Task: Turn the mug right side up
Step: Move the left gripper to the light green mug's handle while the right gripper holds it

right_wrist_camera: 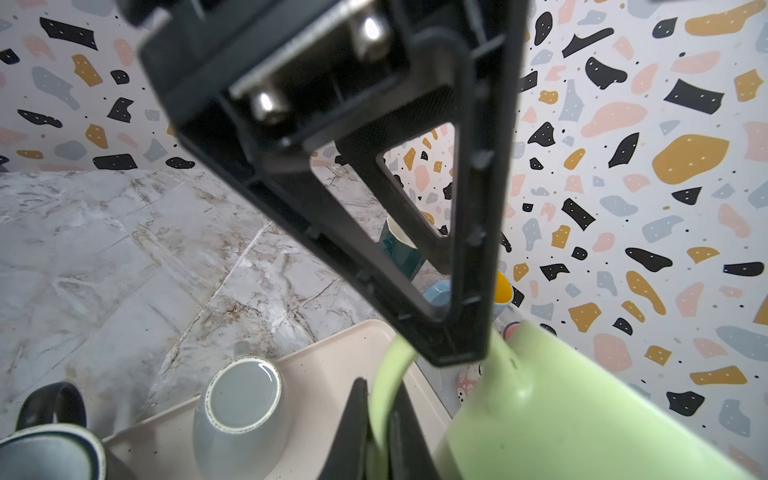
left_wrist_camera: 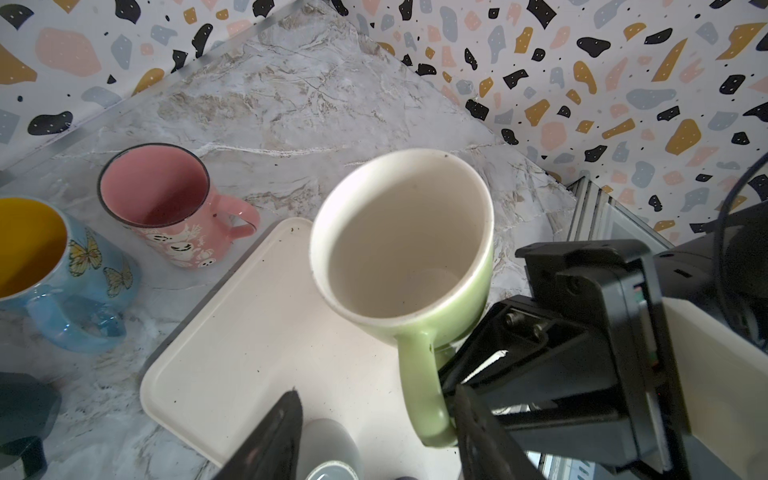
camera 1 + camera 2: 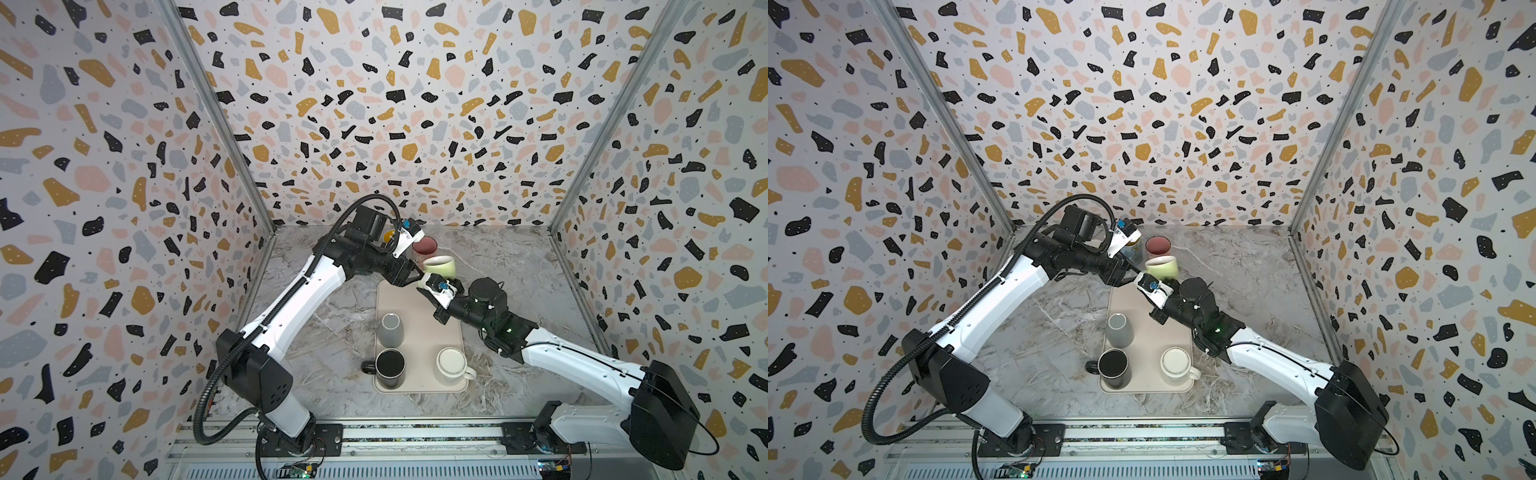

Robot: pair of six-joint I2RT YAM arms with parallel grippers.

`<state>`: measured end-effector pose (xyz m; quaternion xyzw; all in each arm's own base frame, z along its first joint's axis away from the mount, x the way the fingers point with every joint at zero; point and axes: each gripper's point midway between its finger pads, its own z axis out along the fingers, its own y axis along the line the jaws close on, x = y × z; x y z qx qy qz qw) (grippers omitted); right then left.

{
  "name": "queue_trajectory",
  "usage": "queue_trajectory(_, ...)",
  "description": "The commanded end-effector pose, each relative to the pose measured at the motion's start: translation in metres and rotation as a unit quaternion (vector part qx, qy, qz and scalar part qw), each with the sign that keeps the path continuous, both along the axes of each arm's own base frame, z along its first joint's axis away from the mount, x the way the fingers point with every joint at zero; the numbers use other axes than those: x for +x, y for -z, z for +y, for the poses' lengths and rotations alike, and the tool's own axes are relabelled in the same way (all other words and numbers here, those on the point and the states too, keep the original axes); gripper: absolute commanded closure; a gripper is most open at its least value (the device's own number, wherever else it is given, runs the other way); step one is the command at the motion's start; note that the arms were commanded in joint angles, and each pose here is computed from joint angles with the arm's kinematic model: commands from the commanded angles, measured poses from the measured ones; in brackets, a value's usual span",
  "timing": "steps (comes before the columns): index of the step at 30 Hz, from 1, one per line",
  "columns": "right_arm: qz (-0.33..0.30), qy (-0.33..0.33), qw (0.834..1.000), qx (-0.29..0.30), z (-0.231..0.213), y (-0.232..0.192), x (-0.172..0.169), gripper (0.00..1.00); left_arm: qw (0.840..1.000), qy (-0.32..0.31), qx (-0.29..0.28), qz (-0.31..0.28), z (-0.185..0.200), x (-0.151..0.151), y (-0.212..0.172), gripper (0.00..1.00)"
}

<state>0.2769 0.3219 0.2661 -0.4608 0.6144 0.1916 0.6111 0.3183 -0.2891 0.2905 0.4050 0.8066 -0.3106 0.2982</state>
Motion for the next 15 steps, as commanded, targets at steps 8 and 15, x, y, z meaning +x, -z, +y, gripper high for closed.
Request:
queue_trajectory(8, -0.081, -0.011, 0.996, 0.047, 0.006, -0.055, -0.006, 1.0, 1.0, 0.013, 0.022, -0.002, -0.007, -0.002, 0.005, 0.41)
queue_trajectory(15, -0.09, -0.012, 0.995, 0.048, 0.008, -0.057, -0.008, 1.0, 0.999, 0.021, 0.029, 0.007, -0.009, -0.003, 0.011, 0.44)
